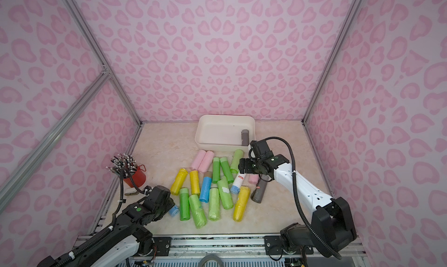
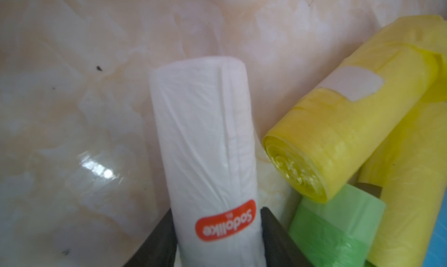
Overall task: Put the roll of trash bags into the storage box
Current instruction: Pick up the roll of trash bags from the center of the board.
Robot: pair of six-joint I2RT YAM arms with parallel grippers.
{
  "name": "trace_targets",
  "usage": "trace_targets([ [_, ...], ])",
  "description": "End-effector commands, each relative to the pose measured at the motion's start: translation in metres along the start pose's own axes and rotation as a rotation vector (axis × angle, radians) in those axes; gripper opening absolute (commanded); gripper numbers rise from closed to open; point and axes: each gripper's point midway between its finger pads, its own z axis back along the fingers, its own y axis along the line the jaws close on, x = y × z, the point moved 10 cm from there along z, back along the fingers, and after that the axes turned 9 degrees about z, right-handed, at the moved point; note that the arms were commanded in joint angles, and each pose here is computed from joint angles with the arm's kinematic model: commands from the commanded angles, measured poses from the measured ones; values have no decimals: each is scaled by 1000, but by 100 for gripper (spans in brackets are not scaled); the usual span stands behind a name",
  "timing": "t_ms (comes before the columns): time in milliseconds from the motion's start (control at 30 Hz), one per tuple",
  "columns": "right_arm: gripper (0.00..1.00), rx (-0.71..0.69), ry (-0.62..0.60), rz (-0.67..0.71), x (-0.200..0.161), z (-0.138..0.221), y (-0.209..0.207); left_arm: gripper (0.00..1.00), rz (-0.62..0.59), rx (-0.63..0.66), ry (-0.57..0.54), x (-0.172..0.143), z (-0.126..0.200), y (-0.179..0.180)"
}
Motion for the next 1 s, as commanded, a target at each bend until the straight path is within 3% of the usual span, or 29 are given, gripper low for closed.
trace_targets([
  [0, 90, 16, 17, -7, -3, -2, -1, 46, -14, -13, -6, 1, 1, -3],
  [267, 90, 75, 19, -39, 2, -2, 1, 33, -8, -108, -27, 4, 10, -7],
  [400, 90, 83, 2, -49, 0, 1, 0, 14, -14, -127, -37, 7, 16, -12],
  [967, 90, 147, 12, -91, -6, -7, 0, 11, -166, -164, -133, 23, 52, -75],
])
